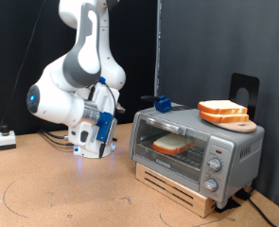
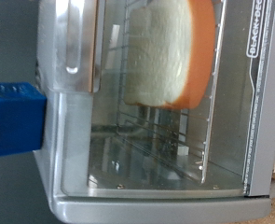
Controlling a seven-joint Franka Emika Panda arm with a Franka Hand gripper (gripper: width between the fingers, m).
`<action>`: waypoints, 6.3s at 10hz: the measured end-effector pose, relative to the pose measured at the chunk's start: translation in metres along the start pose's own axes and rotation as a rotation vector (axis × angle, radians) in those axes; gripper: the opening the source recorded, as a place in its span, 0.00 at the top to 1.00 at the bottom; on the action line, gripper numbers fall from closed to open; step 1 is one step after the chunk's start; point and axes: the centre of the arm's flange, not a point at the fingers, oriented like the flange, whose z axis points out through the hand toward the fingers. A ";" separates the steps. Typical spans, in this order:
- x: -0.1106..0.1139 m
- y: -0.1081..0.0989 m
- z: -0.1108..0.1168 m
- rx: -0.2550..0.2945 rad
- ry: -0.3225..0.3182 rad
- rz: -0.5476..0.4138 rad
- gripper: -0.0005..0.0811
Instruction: Make a piece of toast with the oven
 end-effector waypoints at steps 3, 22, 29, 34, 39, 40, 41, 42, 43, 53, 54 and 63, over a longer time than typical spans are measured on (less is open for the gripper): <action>0.029 0.014 -0.026 0.031 0.016 0.047 0.00; 0.166 -0.075 0.035 0.297 0.015 -0.079 0.00; 0.234 -0.070 0.064 0.228 -0.200 0.101 0.00; 0.239 -0.072 0.079 0.220 -0.284 0.008 0.00; 0.267 -0.079 0.096 0.200 -0.285 -0.040 0.00; 0.269 -0.079 0.100 0.181 -0.292 -0.045 0.00; 0.273 -0.078 0.105 0.169 -0.289 -0.046 0.00; 0.276 -0.076 0.109 0.165 -0.283 -0.043 0.00; 0.279 -0.075 0.112 0.166 -0.274 -0.040 0.00; 0.278 -0.088 0.176 0.145 -0.324 -0.062 0.00; 0.278 -0.090 0.183 0.144 -0.325 -0.062 0.00; 0.276 -0.098 0.201 0.165 -0.316 -0.064 0.29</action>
